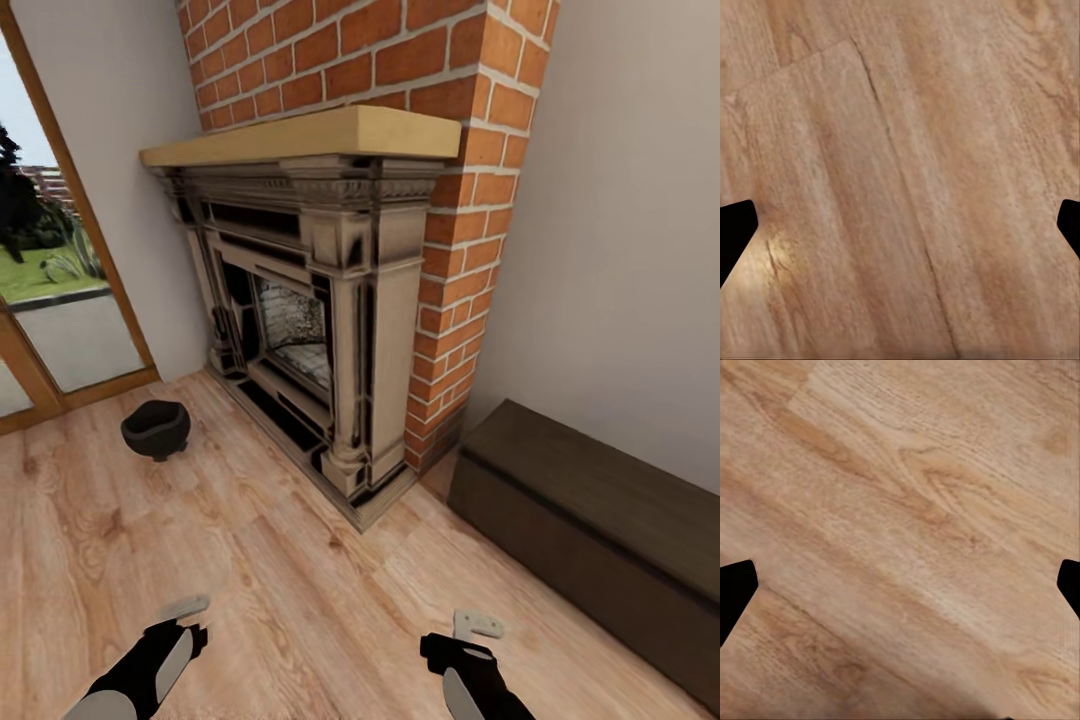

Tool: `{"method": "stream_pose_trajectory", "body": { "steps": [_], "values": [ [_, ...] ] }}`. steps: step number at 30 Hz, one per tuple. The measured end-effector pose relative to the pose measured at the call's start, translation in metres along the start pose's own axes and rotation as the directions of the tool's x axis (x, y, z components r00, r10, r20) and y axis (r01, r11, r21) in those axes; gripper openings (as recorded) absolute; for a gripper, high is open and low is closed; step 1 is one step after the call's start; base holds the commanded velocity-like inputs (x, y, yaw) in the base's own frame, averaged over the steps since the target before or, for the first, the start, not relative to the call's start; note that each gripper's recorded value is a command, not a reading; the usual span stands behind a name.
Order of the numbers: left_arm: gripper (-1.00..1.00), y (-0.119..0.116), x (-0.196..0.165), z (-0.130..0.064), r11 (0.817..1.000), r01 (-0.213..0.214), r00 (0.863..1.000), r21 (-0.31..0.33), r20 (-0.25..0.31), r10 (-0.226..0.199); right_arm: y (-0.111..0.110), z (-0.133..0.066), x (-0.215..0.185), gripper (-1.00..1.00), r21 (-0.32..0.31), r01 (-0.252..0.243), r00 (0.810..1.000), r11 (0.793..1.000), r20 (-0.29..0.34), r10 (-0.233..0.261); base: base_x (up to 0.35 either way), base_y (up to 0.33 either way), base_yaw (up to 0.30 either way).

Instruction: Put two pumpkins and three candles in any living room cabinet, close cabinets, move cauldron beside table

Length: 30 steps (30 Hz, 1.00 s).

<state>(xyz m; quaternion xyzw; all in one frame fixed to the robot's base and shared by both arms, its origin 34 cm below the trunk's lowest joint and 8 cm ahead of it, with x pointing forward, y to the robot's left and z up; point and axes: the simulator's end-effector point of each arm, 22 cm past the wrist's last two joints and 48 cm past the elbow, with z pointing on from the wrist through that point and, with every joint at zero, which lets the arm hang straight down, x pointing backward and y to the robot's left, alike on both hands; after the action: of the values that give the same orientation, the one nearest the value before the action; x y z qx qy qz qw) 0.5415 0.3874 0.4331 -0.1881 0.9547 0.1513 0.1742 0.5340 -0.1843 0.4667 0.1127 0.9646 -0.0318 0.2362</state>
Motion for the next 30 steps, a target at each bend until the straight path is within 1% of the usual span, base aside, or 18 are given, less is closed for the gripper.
{"method": "stream_pose_trajectory", "body": {
  "steps": [11, 17, 22, 30],
  "values": [
    [1.00, 0.001, 0.005, 0.003, 1.000, 0.000, 1.000, -0.004, -0.010, 0.000, -0.001, 0.003, 0.007, 1.00, 0.004, 0.004, 1.000, 1.000, -0.014, -0.004, 0.000, 0.000, 0.246],
    [1.00, 0.002, 0.003, 0.005, 1.000, 0.006, 1.000, -0.007, 0.007, -0.006, -0.004, 0.007, 0.017, 1.00, 0.014, 0.011, 0.999, 1.000, -0.036, -0.011, -0.022, 0.002, 0.244],
    [1.00, 0.002, 0.005, 0.007, 1.000, 0.006, 1.000, -0.008, 0.004, -0.006, -0.004, 0.008, 0.020, 1.00, 0.015, 0.013, 0.999, 1.000, -0.043, -0.013, -0.084, 0.041, 0.243],
    [1.00, 0.001, 0.008, 0.009, 1.000, 0.001, 1.000, -0.010, -0.002, -0.001, -0.004, 0.010, 0.024, 1.00, 0.016, 0.014, 0.999, 1.000, -0.051, -0.013, -0.012, 0.006, 0.243]
  ]
}}
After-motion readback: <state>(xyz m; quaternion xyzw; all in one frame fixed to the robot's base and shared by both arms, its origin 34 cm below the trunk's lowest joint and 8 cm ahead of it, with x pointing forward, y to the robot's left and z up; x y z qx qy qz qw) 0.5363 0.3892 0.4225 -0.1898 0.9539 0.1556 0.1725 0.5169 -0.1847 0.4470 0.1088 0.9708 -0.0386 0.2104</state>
